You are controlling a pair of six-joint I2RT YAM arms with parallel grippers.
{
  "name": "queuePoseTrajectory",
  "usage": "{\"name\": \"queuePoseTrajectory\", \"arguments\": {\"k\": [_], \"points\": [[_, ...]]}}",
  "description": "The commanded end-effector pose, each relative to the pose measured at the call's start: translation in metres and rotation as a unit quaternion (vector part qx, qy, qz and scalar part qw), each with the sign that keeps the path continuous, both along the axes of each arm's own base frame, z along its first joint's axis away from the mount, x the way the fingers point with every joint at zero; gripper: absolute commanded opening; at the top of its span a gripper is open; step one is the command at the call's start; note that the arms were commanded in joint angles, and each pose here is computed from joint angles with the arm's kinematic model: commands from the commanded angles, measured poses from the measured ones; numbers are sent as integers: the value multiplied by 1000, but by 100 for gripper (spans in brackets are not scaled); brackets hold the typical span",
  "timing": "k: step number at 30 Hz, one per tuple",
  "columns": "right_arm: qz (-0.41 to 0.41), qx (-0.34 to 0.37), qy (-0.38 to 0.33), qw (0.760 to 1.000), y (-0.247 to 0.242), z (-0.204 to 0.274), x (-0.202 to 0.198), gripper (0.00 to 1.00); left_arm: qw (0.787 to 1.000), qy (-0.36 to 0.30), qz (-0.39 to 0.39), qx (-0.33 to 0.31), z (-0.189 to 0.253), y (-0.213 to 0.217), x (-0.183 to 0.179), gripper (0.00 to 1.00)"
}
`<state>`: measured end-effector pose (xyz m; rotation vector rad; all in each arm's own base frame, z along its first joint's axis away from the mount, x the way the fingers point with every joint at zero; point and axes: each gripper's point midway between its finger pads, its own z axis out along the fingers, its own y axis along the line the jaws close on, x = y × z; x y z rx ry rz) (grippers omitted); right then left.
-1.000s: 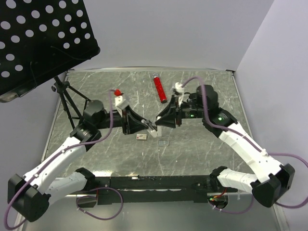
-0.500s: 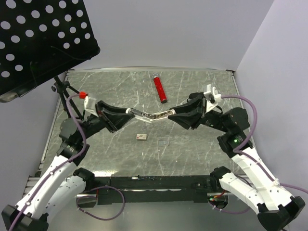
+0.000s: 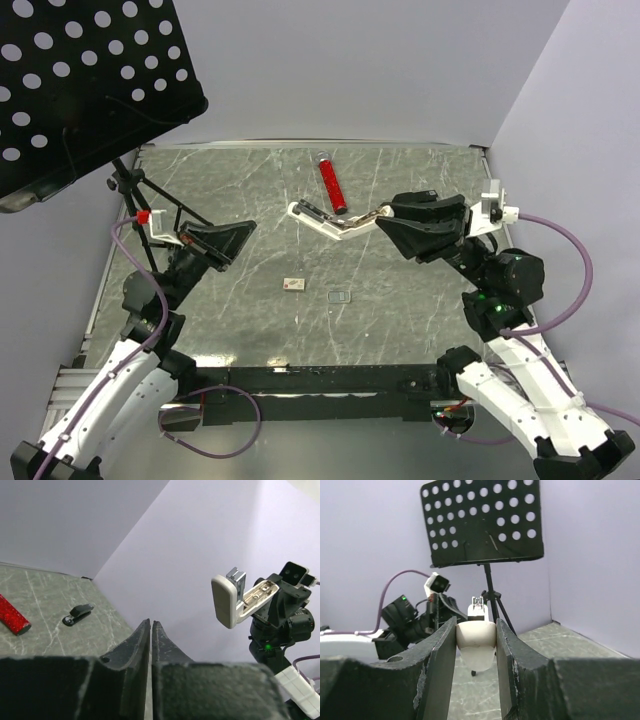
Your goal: Load the staples into the stapler
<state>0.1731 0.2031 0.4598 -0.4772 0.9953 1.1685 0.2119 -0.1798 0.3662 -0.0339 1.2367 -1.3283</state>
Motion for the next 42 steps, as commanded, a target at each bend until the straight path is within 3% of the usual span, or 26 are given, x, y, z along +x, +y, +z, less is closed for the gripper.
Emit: {"name": "queuePoseTrajectory", "arguments": {"k": [1,2,3,4,5,7,9,10,12,13,18,21,24,33,37,42], "points": [[14,-38,-30,999,9,4,0,0,999,-32,21,29,19,2,0,16],[16,-55,-22,998,13,-3,5,0,995,-66,34,60,32,3,-1,20],[16,-67,-25,997,14,-2,6,0,994,-56,34,90,25,1,2,33],[29,-94,-25,995,19,-13,5,0,991,-61,28,115,22,-4,4,38],[31,-107,-21,994,21,-19,9,0,983,-101,22,149,36,-7,-1,44],[51,-144,-17,988,28,-33,9,0,975,-92,0,204,22,-16,4,60],[60,-162,-22,985,30,-35,8,0,955,-143,-29,257,31,-25,-3,73],[67,-171,-28,983,31,-38,8,0,949,-122,-52,288,14,-31,4,77],[94,-190,-27,977,36,-46,3,0,923,-176,-104,325,17,-43,-6,86],[104,-200,-30,974,38,-50,3,0,915,-155,-142,343,-3,-51,-3,88],[153,-228,-37,961,43,-60,-7,0,876,-206,-218,377,-11,-74,-9,93],[169,-235,-40,956,44,-62,-11,0,851,-237,-255,393,-22,-101,-21,93],[179,-241,-38,953,46,-66,-11,0,840,-251,-275,395,-27,-113,-24,88],[194,-248,-36,949,47,-72,-12,0,835,-257,-314,372,-27,-131,-33,71],[192,-247,-35,949,48,-72,-10,0,837,-242,-318,375,-33,-137,-33,50],[191,-248,-31,949,49,-75,-7,0,842,-225,-316,376,-38,-142,-33,44]]}}
